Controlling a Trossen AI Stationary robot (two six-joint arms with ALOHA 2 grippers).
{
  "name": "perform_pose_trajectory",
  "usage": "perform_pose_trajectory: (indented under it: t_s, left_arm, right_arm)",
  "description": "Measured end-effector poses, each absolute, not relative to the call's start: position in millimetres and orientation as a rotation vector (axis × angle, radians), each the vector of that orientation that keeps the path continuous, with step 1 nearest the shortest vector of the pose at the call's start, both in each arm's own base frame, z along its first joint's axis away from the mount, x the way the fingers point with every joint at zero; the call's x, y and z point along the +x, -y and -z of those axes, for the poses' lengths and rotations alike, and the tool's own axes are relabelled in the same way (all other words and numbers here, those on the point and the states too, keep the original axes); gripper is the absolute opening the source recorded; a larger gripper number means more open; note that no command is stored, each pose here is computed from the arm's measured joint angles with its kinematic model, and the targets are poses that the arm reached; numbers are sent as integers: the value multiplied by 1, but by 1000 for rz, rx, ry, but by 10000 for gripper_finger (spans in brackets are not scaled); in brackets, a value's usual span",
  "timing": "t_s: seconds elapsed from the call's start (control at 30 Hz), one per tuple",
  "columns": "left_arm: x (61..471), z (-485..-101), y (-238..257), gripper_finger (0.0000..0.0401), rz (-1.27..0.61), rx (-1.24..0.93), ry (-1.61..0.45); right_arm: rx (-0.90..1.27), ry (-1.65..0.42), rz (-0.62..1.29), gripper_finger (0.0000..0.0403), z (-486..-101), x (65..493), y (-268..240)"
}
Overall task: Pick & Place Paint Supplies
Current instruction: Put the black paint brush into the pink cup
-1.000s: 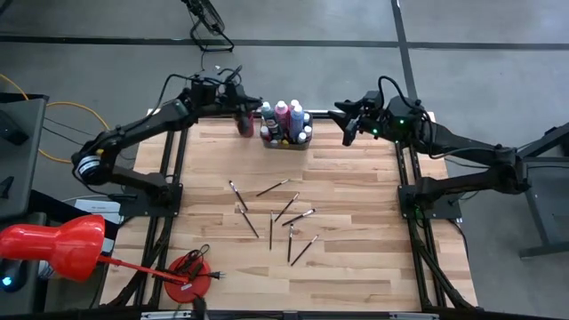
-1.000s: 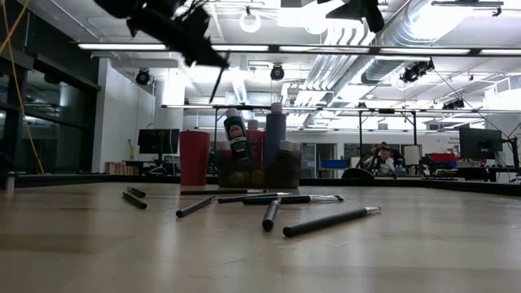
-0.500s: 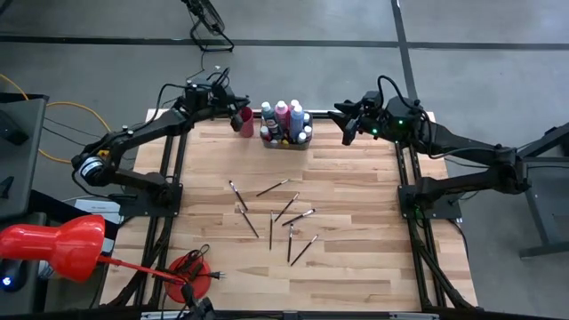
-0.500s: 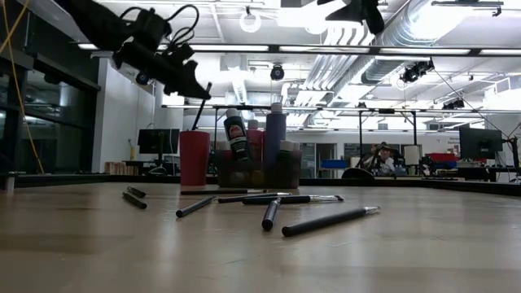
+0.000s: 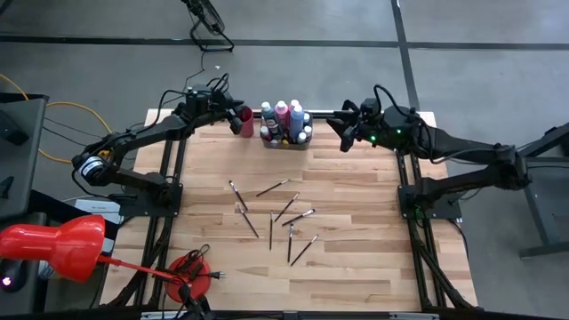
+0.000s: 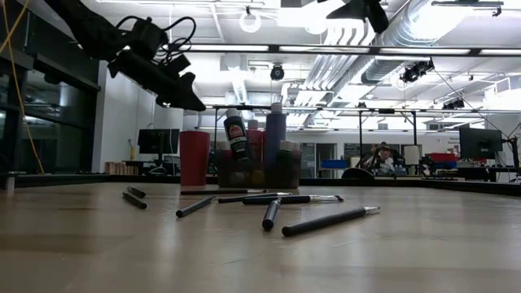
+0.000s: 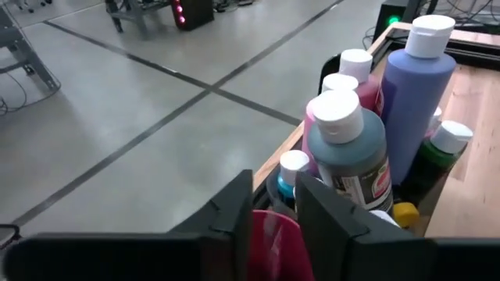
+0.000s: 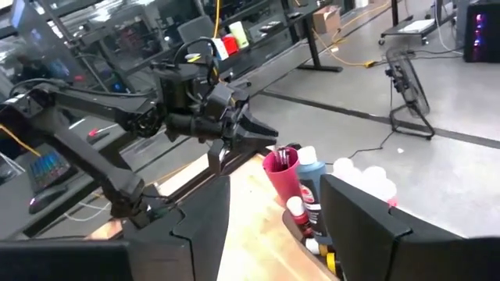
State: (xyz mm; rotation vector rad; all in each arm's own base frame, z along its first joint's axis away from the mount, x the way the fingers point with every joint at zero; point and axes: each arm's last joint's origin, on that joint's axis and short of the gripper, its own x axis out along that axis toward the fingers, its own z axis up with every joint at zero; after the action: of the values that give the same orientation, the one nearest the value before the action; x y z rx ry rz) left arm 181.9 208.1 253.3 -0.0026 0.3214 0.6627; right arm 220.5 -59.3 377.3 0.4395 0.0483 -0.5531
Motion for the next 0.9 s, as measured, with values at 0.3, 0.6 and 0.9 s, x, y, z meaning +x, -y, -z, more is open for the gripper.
perform_pose_trajectory:
  t_s: [0.3, 0.6, 0.9]
  left_arm:
    - [182, -253, -208, 130, -644, -3, -322]
    - [185, -254, -204, 132, -496, 19, -298]
    - [184, -262, -197, 132, -346, 67, -256]
  right_arm:
    - [578, -34, 524, 191, -376, 225, 36]
    - [1049, -213, 528, 191, -348, 231, 13]
    - [1331, -490, 453, 191, -301, 276, -39]
